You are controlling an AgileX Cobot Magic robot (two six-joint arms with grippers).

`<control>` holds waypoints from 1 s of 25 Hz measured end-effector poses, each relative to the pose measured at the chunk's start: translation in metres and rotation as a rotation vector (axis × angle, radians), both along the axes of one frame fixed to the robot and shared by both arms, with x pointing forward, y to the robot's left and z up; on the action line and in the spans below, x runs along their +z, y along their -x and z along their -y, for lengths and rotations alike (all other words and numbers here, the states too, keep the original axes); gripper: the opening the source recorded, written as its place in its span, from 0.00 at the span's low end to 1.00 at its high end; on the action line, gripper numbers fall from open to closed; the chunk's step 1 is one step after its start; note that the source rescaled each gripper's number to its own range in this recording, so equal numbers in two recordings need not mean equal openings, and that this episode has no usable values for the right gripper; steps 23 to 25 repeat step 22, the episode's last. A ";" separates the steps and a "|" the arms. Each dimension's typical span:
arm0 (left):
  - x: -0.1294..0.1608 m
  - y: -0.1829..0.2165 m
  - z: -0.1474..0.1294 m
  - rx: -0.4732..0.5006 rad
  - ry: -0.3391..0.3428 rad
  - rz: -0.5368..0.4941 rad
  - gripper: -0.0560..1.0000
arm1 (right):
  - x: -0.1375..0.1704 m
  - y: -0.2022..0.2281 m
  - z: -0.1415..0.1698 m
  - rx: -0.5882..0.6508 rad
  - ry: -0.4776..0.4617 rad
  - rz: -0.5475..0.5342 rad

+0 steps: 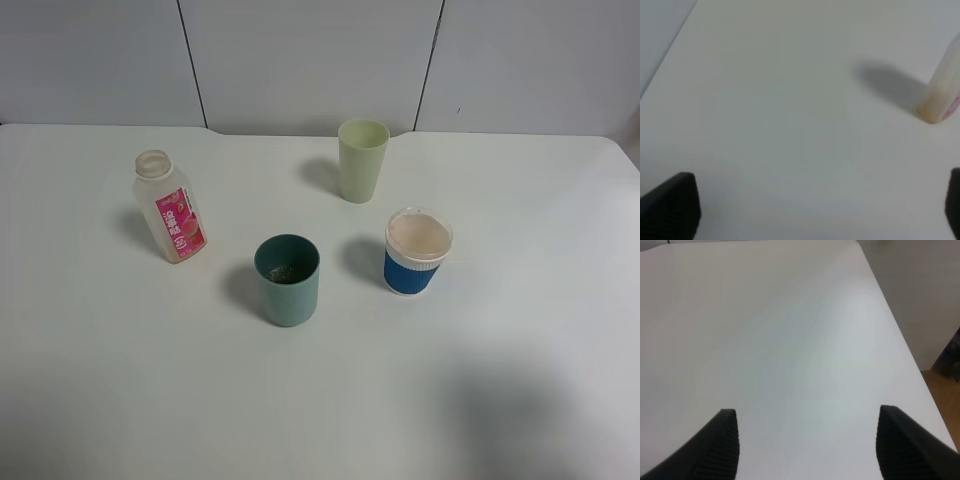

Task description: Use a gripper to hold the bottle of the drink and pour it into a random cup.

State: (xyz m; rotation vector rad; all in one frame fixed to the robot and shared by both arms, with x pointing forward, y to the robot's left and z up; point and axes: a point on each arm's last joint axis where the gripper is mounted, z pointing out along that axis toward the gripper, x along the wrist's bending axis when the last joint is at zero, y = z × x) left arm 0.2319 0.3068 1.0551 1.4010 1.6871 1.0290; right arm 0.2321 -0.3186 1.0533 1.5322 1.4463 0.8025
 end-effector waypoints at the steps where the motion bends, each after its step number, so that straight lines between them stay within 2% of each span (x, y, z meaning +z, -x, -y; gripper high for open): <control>1: 0.000 0.000 0.000 0.000 0.000 0.000 1.00 | 0.000 0.000 0.000 0.000 0.000 0.000; 25: 0.000 0.000 0.000 -0.001 0.001 0.000 1.00 | 0.000 0.000 0.000 0.000 0.000 0.000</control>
